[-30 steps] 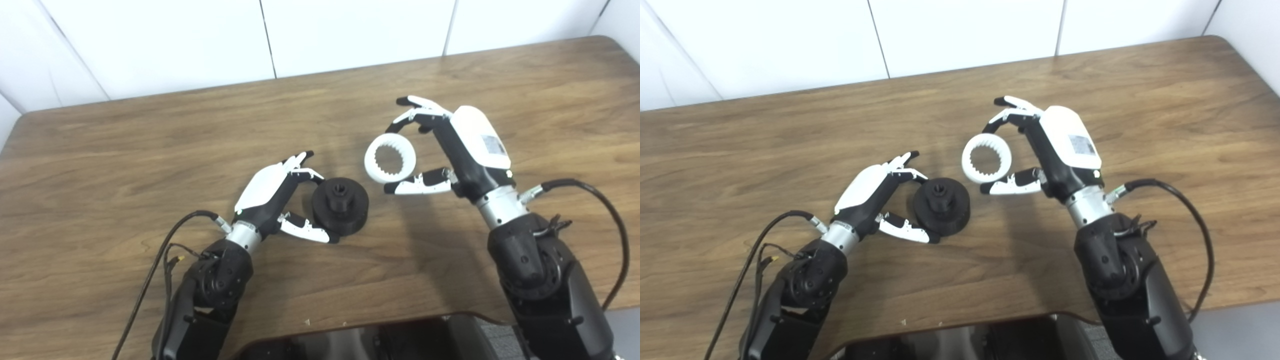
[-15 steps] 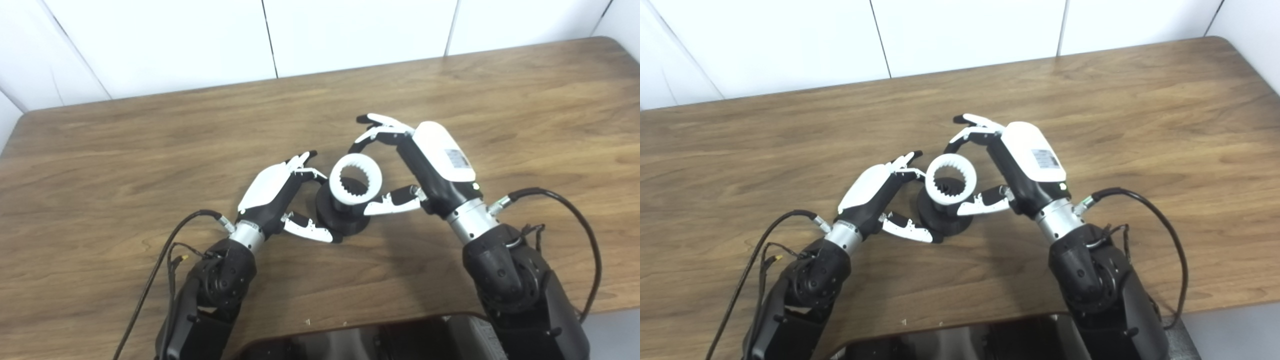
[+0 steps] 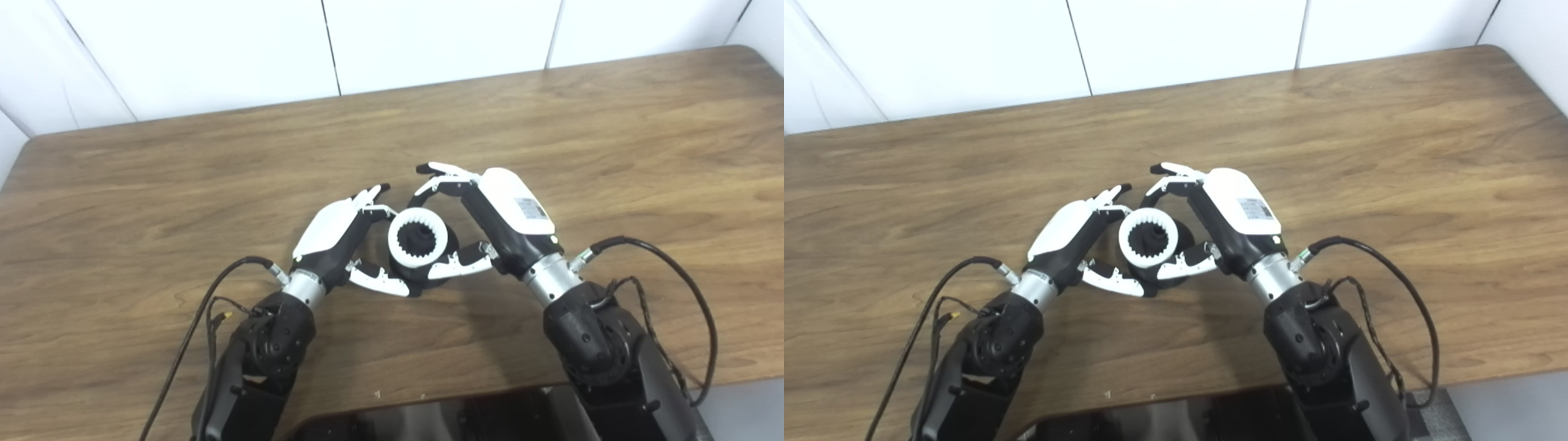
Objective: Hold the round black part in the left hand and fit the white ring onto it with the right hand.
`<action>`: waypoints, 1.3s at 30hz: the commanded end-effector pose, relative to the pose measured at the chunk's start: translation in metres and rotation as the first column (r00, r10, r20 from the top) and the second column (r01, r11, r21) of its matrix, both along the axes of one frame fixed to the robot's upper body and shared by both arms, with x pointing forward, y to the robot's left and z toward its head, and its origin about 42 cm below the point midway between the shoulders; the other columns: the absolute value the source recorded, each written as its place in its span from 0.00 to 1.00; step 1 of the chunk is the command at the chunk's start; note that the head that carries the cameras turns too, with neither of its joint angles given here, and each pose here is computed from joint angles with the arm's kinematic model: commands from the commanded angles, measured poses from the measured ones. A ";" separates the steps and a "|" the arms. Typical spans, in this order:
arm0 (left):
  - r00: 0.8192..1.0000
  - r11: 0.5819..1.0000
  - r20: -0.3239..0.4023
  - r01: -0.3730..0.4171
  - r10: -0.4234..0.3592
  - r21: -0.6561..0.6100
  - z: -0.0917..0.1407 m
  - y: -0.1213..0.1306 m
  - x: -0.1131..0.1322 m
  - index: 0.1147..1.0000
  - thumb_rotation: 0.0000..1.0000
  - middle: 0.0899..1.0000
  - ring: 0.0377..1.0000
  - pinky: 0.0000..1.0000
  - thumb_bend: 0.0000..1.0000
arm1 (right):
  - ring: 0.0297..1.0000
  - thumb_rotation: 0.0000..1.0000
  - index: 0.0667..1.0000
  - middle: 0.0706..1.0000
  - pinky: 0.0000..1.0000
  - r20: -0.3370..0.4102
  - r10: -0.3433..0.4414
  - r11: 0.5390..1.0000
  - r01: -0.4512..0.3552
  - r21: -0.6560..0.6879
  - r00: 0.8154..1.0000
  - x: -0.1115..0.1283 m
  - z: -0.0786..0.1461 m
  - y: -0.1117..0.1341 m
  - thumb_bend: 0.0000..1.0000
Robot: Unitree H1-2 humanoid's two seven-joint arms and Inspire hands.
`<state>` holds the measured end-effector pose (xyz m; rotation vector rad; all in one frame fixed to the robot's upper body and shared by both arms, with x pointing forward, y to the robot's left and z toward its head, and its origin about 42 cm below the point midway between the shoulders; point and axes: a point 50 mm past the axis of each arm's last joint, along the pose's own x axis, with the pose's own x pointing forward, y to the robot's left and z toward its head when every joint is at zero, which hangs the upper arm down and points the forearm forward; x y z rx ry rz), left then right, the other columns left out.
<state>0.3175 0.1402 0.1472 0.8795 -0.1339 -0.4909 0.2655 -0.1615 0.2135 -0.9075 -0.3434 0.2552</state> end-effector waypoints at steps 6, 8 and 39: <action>0.997 1.000 0.080 0.020 -0.018 -0.018 0.022 -0.005 0.006 0.55 0.31 1.00 1.00 1.00 0.92 | 0.81 0.16 0.46 0.85 0.81 0.069 0.011 1.000 -0.012 0.011 0.998 0.006 0.008 0.004 0.52; 0.997 1.000 0.078 0.019 -0.017 -0.019 0.022 -0.005 0.006 0.55 0.30 1.00 1.00 1.00 0.92 | 0.81 0.16 0.46 0.85 0.81 0.073 0.007 1.000 -0.008 0.010 0.997 0.007 0.009 0.003 0.52; 0.996 1.000 0.082 0.020 -0.020 -0.002 0.027 -0.001 0.008 0.55 0.34 1.00 1.00 1.00 0.91 | 0.81 0.16 0.46 0.84 0.79 0.041 -0.046 0.999 0.047 -0.013 0.998 0.011 -0.001 -0.013 0.52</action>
